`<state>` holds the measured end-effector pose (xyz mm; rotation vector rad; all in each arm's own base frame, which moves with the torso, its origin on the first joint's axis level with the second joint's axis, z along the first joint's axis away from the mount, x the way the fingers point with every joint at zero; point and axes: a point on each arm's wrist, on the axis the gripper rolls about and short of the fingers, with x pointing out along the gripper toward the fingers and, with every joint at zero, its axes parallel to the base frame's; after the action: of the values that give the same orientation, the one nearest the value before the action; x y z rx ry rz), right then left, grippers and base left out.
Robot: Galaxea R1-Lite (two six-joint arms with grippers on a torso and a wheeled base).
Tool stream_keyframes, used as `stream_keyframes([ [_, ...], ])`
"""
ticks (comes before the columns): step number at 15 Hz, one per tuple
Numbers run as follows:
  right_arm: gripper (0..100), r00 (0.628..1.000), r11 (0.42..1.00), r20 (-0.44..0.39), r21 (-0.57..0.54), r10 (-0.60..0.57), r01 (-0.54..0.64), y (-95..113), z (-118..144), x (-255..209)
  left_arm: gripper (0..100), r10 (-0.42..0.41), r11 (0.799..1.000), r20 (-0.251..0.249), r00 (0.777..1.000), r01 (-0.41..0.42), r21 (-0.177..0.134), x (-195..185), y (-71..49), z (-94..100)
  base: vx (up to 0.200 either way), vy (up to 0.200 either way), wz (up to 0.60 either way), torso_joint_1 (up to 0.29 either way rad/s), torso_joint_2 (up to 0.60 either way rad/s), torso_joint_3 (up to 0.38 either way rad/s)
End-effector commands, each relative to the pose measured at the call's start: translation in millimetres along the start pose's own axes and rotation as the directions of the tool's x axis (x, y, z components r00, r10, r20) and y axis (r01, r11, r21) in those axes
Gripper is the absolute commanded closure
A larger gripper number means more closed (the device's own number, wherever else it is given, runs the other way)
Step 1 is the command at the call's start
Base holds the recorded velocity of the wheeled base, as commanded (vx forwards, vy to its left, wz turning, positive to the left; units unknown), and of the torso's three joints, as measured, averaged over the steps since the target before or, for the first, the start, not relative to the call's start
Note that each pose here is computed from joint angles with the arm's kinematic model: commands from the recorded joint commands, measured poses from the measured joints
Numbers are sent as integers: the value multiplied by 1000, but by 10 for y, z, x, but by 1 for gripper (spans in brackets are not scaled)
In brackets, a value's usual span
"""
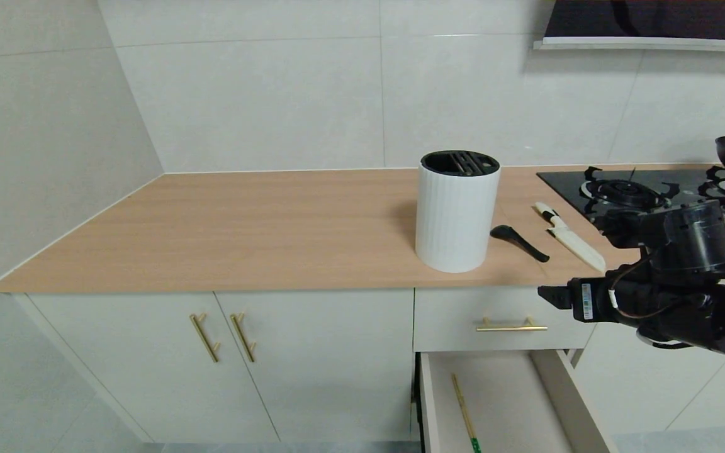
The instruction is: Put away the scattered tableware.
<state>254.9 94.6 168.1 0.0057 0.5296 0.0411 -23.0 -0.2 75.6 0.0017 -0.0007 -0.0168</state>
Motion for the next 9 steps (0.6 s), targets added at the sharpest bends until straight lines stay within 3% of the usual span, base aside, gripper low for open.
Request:
stream_keyframes([
  [1,0,1000,1000,4,7,-17,17,-50,15,13,0,0,1000,-1,1000,0,0,1,0,1,0,0,0,46,-85,-56],
  [5,0,998,998,23,-17,55,-55,-272,272,-91,0,0,1000,-2,1000,0,0,2,0,-3,0,0,0,7,-13,-8],
  [7,0,998,998,0,-1,62,-62,-362,389,-6,0,0,1000,-1,1000,0,0,1,0,1,0,0,0,0,0,0],
  [9,0,992,991,-28,-54,123,-124,-465,529,263,0,0,1000,-1,1000,0,0,1,0,1,0,0,0,0,0,0],
])
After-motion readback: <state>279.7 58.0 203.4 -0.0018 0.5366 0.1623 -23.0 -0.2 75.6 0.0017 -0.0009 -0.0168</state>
